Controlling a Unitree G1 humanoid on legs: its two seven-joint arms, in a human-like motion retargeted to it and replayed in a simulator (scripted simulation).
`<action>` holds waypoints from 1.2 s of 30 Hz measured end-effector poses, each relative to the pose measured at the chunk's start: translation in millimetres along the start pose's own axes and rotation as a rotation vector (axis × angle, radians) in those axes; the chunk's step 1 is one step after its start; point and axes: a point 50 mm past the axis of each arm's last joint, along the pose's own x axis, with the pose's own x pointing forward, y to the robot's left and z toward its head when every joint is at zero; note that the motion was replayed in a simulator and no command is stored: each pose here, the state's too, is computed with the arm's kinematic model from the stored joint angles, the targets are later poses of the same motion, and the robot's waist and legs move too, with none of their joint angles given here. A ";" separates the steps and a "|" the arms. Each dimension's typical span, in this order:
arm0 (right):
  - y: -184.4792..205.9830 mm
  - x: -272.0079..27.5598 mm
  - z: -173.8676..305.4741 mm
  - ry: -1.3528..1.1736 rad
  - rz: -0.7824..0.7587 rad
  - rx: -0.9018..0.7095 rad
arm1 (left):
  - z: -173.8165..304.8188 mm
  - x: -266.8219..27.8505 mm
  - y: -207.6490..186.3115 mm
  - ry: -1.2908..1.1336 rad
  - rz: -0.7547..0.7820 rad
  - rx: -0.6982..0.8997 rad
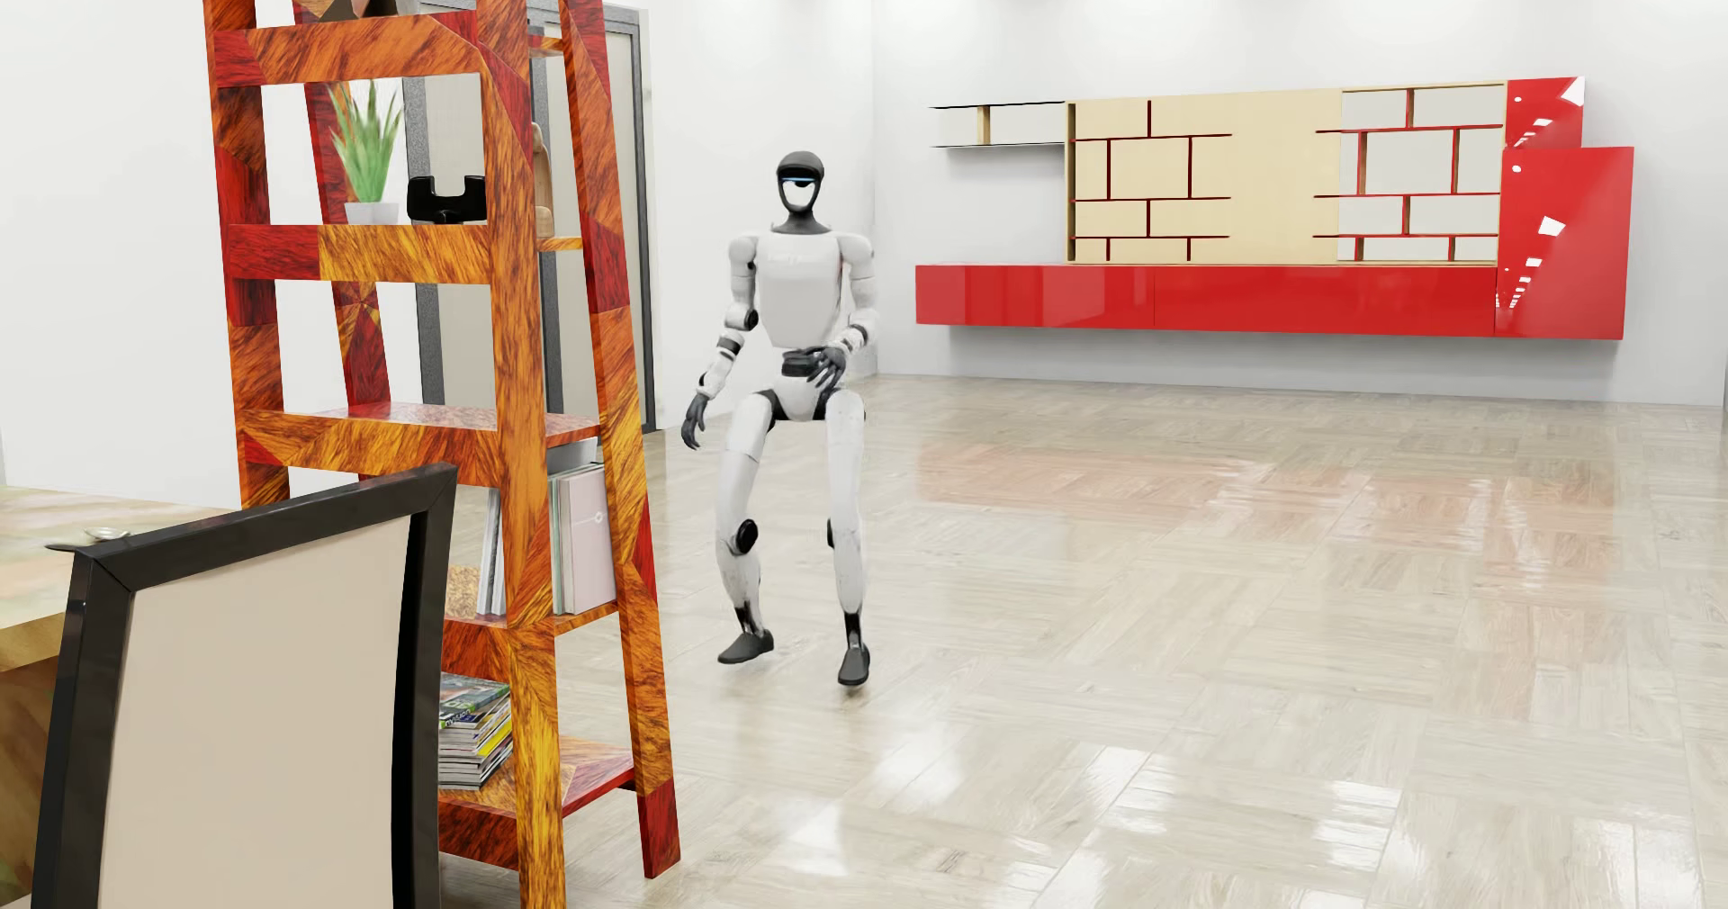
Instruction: Walk towards the shelves
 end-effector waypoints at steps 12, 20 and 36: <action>-10.2 5.9 74.0 -0.252 -0.030 -0.043 | -170.4 -176.2 -104.4 1.080 -0.760 0.136; 25.1 -0.7 -2.5 0.066 0.097 0.010 | -173.8 -193.9 -106.8 1.100 -0.767 0.121; 10.0 -1.8 29.6 -0.129 0.056 -0.067 | -144.1 -110.1 -85.1 0.792 -0.503 0.135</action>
